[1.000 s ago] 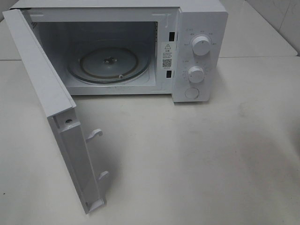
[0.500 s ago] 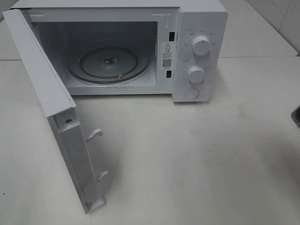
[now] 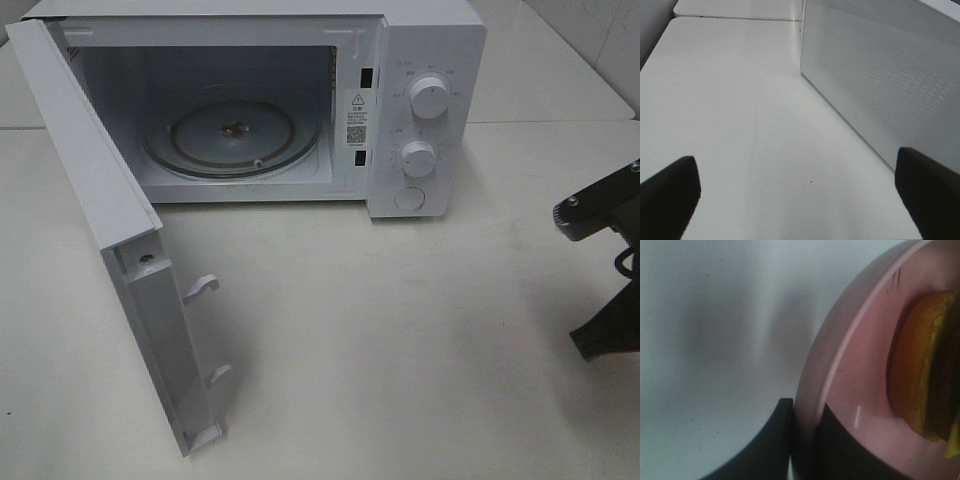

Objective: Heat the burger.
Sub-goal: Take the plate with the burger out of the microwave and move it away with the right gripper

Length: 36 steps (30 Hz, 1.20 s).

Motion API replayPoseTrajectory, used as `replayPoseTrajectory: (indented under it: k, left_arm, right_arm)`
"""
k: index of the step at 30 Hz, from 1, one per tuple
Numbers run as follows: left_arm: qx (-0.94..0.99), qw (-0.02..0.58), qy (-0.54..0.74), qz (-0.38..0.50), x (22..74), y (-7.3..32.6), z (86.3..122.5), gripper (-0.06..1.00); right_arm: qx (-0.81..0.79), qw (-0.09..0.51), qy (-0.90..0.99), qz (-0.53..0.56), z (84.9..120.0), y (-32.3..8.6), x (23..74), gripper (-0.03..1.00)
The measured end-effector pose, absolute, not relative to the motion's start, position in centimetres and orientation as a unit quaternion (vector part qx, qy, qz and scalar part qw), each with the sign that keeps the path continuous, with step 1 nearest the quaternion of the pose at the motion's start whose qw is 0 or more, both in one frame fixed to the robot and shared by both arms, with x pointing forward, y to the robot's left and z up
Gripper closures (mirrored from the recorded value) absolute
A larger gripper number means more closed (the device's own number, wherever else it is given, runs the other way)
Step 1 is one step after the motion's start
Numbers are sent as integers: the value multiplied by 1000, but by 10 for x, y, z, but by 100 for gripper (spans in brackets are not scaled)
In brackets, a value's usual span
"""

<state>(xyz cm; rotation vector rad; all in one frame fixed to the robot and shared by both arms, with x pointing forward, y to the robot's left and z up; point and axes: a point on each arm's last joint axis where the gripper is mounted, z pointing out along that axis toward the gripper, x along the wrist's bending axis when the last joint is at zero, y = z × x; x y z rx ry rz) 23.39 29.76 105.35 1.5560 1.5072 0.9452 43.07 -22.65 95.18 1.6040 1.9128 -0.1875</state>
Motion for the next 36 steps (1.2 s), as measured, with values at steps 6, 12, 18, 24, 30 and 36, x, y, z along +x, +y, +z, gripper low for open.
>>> replayPoseTrajectory:
  k: [6, 12, 18, 24, 30, 36]
  left_arm:
    - [609, 379, 590, 370, 234, 298, 1054, -3]
    - [609, 379, 590, 370, 234, 298, 1054, -3]
    - [609, 379, 590, 370, 234, 298, 1054, -3]
    - [609, 379, 590, 370, 234, 298, 1054, -3]
    - [609, 379, 590, 370, 234, 298, 1054, -3]
    - [609, 379, 590, 370, 234, 298, 1054, -3]
  right_arm:
    - [621, 304, 717, -90, 937, -222, 446, 85]
    - [643, 287, 703, -102, 920, -229, 460, 85]
    - [658, 275, 694, -98, 913, -235, 466, 84]
    - [693, 258, 666, -98, 897, -248, 474, 82]
    - [710, 263, 644, -108, 887, -258, 486, 82]
    - [717, 285, 629, -92, 892, -257, 511, 74]
